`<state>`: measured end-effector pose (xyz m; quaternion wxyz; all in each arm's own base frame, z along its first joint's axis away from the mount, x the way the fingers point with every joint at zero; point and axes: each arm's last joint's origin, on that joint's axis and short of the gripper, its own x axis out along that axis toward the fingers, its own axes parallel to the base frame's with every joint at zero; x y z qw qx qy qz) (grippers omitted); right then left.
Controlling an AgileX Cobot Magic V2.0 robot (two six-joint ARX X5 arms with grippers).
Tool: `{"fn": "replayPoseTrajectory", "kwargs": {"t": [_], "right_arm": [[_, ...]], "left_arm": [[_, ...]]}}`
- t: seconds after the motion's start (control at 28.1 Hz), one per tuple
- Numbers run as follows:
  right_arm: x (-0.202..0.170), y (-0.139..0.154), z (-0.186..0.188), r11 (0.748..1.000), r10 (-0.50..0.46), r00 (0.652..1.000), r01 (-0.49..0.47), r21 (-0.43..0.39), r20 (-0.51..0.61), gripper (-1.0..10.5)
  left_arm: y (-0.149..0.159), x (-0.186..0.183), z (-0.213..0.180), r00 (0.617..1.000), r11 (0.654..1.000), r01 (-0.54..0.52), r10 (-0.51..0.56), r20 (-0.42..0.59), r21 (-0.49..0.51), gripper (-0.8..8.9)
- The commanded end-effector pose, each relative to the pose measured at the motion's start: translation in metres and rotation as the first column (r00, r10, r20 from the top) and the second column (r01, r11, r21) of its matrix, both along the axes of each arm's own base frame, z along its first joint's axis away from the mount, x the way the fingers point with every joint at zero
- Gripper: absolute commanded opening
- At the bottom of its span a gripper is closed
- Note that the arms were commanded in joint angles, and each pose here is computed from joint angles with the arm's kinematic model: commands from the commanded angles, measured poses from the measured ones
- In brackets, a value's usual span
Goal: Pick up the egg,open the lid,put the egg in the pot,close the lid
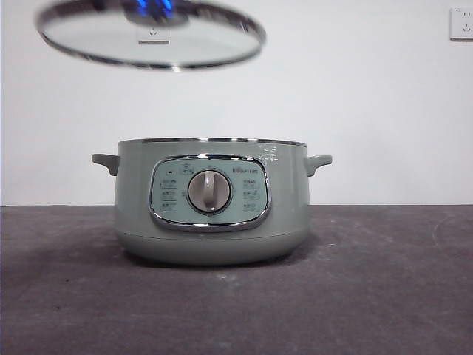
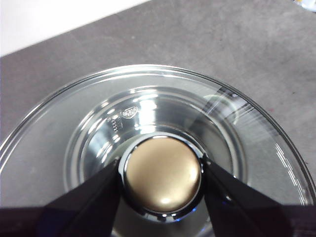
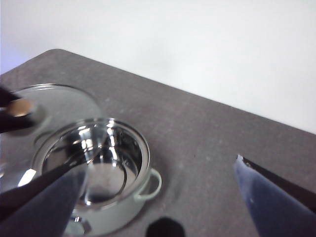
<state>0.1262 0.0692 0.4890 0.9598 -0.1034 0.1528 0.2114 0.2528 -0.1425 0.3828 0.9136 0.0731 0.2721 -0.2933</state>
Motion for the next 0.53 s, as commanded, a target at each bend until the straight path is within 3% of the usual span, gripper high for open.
{"fn": "replayPoseTrajectory", "kwargs": {"t": [0.04, 0.53], "right_arm": [[-0.01, -0.006, 0.0, 1.0, -0.004, 1.0, 0.004, 0.006, -0.007, 5.0], [-0.032, -0.018, -0.005, 1.0, -0.006, 0.998, 0.004, -0.026, -0.063, 5.0]], "left_arm": [[-0.008, 0.013, -0.002, 0.998, 1.0, 0.015, -0.014, 0.054, -0.018, -0.08], [-0.041, 0.065, -0.054, 0.999, 0.999, 0.043, -0.043, 0.019, -0.011, -0.09]]}}
